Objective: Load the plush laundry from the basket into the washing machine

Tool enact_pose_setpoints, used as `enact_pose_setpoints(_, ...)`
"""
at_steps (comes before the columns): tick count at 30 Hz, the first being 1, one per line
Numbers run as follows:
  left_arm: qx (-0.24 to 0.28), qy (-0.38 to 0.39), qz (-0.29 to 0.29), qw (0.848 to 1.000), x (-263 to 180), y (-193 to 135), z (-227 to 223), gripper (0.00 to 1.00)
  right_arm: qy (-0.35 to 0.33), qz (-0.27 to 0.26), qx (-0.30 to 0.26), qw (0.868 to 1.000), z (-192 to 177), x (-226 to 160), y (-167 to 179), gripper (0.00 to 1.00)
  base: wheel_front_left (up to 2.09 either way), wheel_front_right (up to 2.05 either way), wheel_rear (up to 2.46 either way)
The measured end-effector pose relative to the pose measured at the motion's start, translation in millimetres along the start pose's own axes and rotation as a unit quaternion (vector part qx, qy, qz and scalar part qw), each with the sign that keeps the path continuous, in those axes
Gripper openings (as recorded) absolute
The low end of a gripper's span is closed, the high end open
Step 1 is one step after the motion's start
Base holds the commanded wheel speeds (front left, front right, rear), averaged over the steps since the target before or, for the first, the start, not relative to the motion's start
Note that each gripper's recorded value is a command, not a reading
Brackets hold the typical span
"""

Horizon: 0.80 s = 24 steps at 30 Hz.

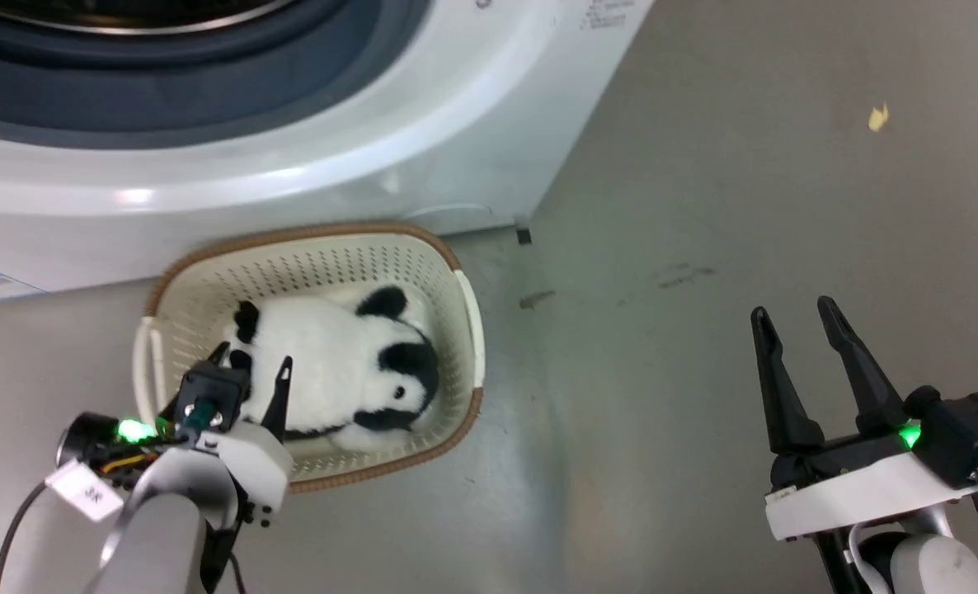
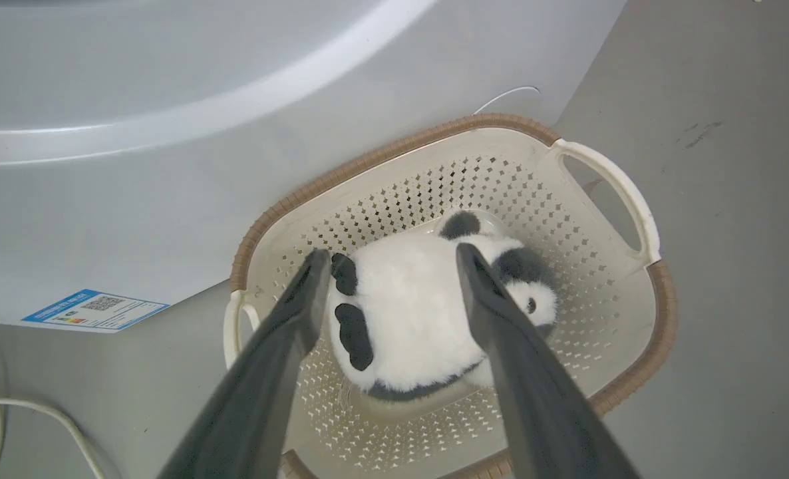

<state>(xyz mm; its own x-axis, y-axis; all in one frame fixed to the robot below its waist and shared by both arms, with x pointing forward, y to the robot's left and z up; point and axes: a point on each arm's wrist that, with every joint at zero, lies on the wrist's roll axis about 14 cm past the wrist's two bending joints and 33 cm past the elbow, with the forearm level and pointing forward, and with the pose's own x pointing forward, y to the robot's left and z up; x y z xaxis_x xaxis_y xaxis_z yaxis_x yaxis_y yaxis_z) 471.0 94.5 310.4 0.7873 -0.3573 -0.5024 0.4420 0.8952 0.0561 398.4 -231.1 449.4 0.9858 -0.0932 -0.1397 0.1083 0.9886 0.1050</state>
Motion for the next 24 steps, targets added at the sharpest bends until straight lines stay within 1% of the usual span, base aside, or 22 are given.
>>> enact_pose_setpoints(3, 0.006, 0.034, -0.017, 0.999, 16, -5, -17, 1.0, 0.01, -0.009, 0.003, 1.0, -8, 2, -5, 1.0, 0.0, 0.0, 0.0)
enact_pose_setpoints(5, 0.007, 0.041, -0.021, 0.999, 20, -6, -22, 1.0, 0.011, -0.011, 0.004, 1.0, -10, 2, -6, 1.0, 0.0, 0.0, 0.0)
enact_pose_setpoints(6, 0.008, 0.06, -0.028, 0.998, 26, -7, -33, 1.0, 0.014, -0.013, 0.005, 1.0, -13, 4, -8, 1.0, 0.0, 0.0, 0.0)
enact_pose_setpoints(7, 0.008, 0.06, -0.028, 0.998, 26, -7, -33, 1.0, 0.014, -0.013, 0.005, 1.0, -13, 4, -8, 1.0, 0.0, 0.0, 0.0)
enact_pose_setpoints(8, 0.014, 0.082, -0.04, 0.996, 31, -9, -45, 1.0, 0.019, -0.016, 0.003, 1.0, -16, 5, -9, 1.0, 0.0, 0.0, 0.0)
enact_pose_setpoints(12, 0.026, 0.12, -0.057, 0.991, 40, -13, -69, 1.0, 0.028, -0.026, 0.002, 0.999, -23, 5, -15, 1.0, 0.0, 0.0, 0.0)
enact_pose_setpoints(18, 0.065, 0.155, -0.11, 0.98, 55, -31, -91, 1.0, 0.038, -0.043, 0.002, 0.998, -33, 5, -26, 1.0, 0.0, 0.0, 0.0)
enact_pose_setpoints(19, 0.073, 0.159, -0.115, 0.978, 58, -31, -93, 1.0, 0.041, -0.048, 0.002, 0.998, -35, 5, -29, 1.0, 0.0, 0.0, 0.0)
enact_pose_setpoints(20, 0.073, 0.178, -0.114, 0.975, 70, -25, -102, 1.0, 0.049, -0.055, 0.002, 0.997, -42, 5, -33, 1.0, 0.0, 0.0, 0.0)
enact_pose_setpoints(24, 0.07, 0.206, -0.112, 0.97, 84, -21, -114, 1.0, 0.055, -0.062, 0.005, 0.996, -49, 7, -37, 1.0, 0.0, 0.0, 0.0)
